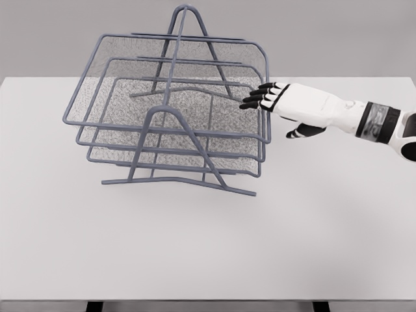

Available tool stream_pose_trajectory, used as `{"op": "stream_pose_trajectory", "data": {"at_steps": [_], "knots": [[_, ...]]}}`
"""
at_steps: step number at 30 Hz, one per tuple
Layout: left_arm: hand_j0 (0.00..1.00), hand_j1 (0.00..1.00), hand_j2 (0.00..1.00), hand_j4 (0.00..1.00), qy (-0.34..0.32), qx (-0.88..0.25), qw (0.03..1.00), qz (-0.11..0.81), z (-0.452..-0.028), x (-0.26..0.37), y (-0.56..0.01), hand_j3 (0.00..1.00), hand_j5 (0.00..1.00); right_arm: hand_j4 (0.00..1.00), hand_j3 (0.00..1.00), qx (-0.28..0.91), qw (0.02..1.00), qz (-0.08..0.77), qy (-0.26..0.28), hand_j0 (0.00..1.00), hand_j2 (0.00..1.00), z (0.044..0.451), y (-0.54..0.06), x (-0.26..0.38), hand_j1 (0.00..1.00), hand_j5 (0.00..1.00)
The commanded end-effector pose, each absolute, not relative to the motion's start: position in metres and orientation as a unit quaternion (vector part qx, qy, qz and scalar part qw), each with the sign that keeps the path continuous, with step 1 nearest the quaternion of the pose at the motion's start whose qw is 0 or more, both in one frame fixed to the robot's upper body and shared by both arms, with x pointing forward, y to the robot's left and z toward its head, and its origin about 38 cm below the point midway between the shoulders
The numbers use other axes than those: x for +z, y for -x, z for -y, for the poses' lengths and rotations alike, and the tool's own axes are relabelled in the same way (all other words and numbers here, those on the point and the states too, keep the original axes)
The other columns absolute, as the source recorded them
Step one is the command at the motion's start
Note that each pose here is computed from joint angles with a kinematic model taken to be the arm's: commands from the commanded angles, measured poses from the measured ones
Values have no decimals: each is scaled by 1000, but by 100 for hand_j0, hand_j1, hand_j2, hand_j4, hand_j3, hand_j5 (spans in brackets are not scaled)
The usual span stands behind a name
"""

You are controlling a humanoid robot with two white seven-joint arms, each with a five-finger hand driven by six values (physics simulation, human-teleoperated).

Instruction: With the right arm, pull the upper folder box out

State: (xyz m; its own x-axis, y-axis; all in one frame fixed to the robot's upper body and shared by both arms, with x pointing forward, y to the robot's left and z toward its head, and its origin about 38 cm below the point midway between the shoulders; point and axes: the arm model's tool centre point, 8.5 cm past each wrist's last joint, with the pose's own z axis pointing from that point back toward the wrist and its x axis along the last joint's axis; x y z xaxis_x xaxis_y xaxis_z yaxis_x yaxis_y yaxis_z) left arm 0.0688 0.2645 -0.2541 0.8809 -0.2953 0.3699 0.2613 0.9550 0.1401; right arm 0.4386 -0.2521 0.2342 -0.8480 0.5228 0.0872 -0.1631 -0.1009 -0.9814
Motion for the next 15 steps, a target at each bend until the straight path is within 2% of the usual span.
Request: {"op": "stream_pose_trajectory", "data": {"at_steps": [1,15], "knots": [[100,100,100,100,-43,-144,969,197,-264,-254,-69,100,100,100,100,748,225,607,148,100,100,250,-437,224,100,100],[100,100,100,100,-43,-144,969,197,-264,-254,-69,100,100,100,100,751,234,595,165,100,100,273,-436,233,100,100]]}}
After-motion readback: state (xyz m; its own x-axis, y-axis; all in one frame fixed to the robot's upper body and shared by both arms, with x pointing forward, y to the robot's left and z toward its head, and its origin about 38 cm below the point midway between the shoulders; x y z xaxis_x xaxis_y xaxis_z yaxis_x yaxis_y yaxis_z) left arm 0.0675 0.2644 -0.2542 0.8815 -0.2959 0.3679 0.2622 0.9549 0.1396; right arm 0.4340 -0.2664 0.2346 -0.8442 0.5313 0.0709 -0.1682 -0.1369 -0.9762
